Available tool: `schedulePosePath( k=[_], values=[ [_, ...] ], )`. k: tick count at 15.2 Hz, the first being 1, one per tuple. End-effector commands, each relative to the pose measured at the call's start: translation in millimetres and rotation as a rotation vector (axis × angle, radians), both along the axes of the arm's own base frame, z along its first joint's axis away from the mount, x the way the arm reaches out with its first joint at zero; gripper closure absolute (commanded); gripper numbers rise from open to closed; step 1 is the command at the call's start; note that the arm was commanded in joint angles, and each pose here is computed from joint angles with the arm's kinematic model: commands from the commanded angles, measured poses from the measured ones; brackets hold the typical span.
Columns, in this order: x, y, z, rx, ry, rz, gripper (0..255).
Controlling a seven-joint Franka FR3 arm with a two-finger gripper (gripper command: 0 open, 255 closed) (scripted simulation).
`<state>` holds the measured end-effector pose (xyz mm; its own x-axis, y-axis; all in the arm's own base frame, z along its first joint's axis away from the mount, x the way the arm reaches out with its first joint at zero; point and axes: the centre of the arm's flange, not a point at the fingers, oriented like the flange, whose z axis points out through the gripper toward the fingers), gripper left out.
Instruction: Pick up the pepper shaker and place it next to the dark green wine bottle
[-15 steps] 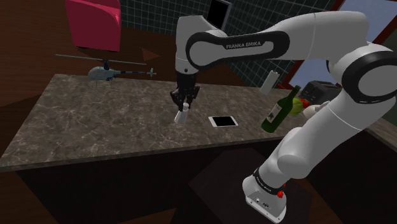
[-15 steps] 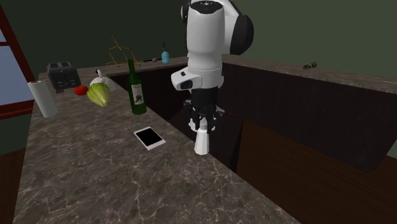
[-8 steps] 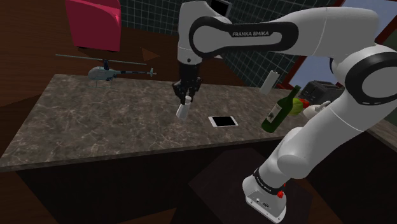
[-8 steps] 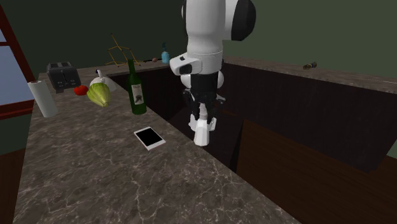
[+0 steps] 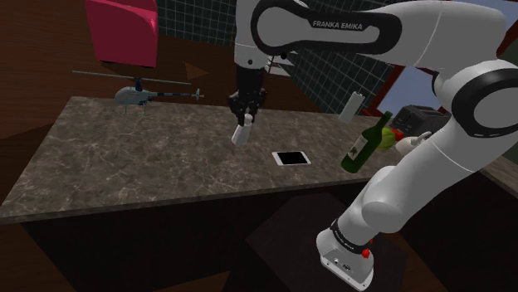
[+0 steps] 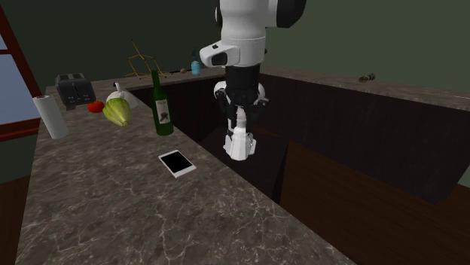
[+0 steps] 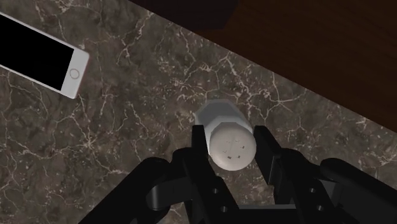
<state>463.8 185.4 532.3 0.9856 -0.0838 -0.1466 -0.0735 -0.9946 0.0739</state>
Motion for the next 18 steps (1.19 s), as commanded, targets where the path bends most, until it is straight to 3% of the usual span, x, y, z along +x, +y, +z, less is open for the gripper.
schedulePosePath(
  k=[1, 18],
  values=[
    [0, 0, 11, 0.000, 0.000, 0.000, 255],
    [0, 0, 101, 0.000, 0.000, 0.000, 255]
  ],
)
